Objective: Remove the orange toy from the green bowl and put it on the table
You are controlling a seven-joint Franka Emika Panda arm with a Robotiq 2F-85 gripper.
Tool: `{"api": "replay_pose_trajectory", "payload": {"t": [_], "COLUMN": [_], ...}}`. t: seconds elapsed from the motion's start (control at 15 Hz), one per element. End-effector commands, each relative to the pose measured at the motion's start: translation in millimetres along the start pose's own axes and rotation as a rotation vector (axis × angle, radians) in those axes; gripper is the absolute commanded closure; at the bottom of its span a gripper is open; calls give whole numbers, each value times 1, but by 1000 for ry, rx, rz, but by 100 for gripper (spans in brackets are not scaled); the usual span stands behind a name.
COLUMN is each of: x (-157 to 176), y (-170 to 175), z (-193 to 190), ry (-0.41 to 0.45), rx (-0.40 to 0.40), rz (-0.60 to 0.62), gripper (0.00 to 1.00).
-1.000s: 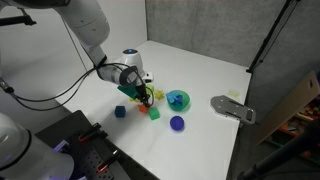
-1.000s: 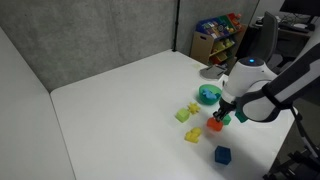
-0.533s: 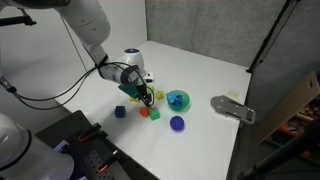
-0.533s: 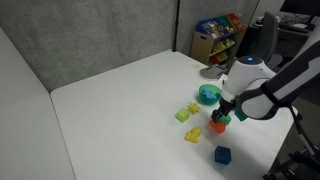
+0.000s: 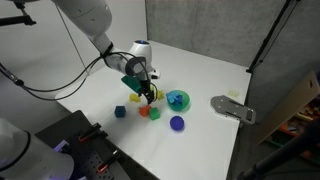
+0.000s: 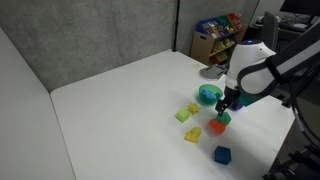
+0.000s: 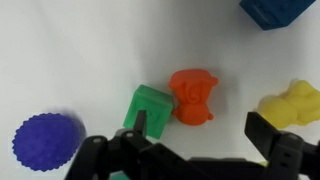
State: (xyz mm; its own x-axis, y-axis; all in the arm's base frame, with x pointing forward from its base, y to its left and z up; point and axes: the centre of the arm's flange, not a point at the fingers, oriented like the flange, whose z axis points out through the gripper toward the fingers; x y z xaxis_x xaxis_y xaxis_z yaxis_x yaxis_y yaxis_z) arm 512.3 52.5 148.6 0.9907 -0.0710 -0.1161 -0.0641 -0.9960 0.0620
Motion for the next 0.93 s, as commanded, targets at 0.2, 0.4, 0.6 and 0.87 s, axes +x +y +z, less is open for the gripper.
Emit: {"api": "replay_pose_trajectory", "payload": {"t": [0.2,0.4,0.6,0.87], "x": [16,5,-13,-41], "y": [32,42,51,67], "z": [-97,-144,-190,-258], "ry": [-27,-14,-11,-4], "rx": [31,31,52,61], "rz": [45,47,27,34], "gripper": [0,0,0,0]}}
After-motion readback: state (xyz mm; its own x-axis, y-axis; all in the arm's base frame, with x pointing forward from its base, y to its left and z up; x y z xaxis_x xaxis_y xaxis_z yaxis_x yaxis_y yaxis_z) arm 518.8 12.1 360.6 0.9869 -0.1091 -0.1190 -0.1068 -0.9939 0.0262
